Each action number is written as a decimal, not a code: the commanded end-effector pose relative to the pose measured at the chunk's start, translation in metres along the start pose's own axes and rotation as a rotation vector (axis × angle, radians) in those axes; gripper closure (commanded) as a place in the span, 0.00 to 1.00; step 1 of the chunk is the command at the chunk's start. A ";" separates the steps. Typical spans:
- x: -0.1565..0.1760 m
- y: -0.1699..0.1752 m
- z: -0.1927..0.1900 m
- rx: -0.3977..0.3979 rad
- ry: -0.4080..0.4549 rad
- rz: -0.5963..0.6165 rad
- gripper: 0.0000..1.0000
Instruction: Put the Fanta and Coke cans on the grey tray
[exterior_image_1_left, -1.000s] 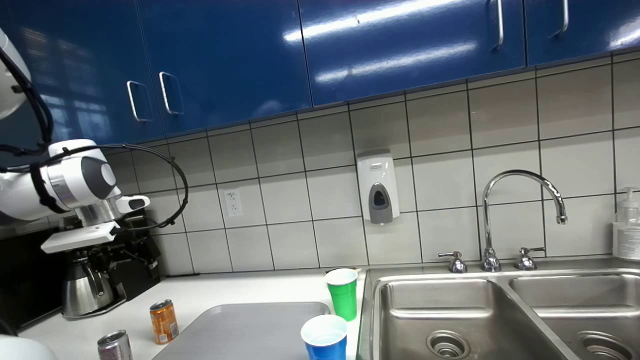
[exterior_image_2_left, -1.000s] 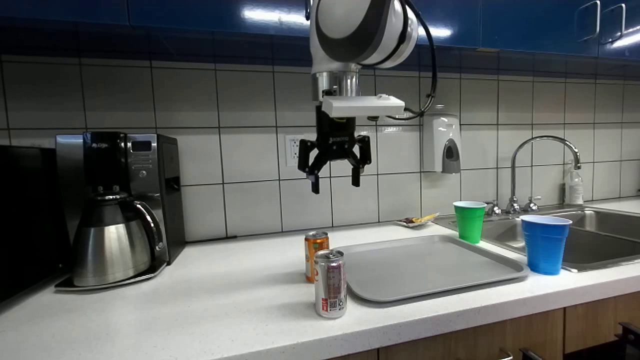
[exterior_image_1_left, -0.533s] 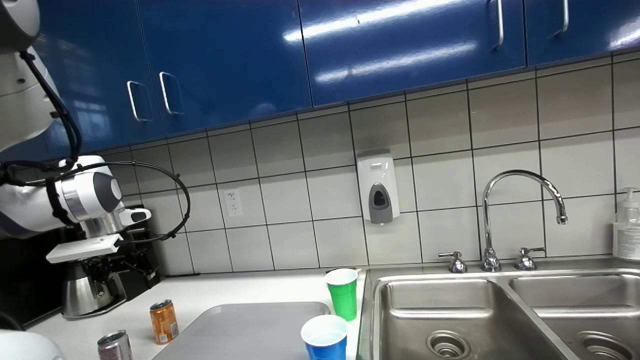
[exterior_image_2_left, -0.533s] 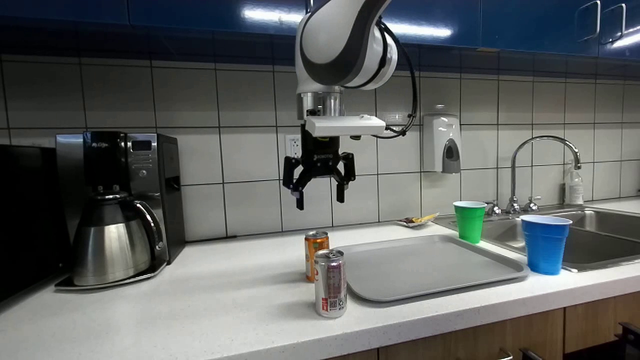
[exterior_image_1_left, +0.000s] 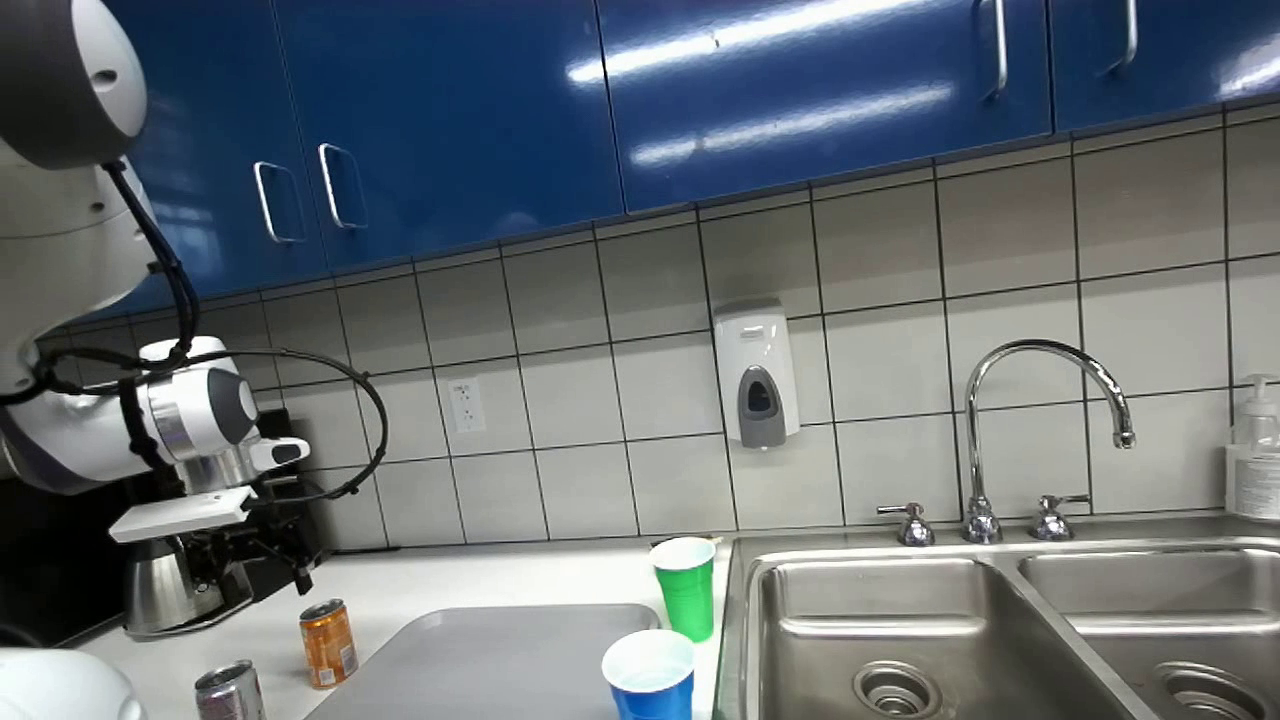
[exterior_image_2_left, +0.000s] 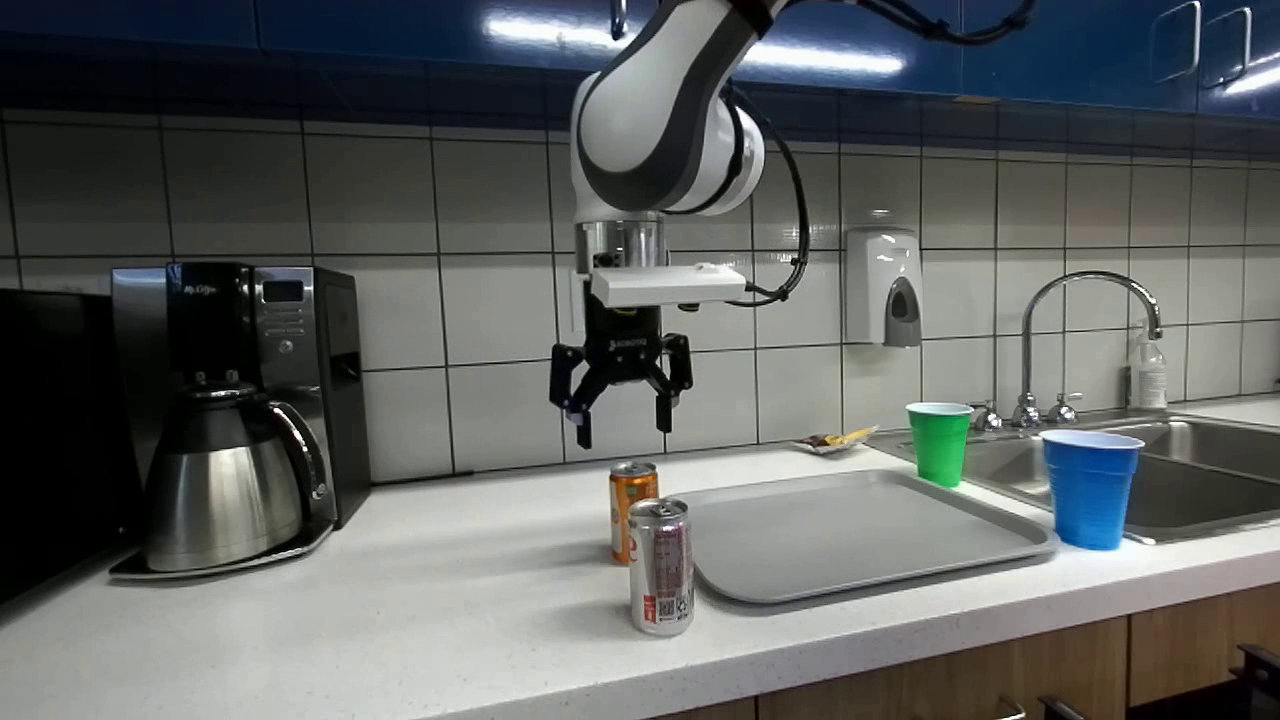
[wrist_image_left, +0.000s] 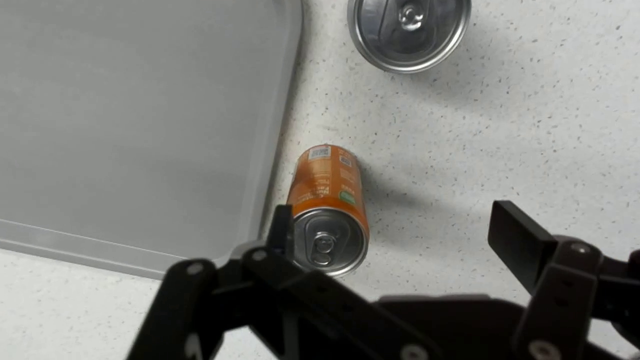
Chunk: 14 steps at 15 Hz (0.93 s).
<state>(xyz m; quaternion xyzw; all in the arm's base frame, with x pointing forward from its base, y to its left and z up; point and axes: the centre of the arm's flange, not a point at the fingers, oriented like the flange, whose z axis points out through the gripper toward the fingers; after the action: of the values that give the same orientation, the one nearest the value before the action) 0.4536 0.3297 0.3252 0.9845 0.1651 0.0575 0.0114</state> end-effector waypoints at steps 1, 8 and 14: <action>0.020 0.001 0.010 -0.033 -0.005 0.025 0.00; 0.036 0.015 0.032 -0.041 -0.024 0.043 0.00; 0.045 0.020 0.054 -0.036 -0.048 0.053 0.00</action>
<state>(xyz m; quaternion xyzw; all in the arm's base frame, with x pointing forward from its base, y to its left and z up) 0.4967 0.3168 0.2822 0.9888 0.1420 0.0375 0.0253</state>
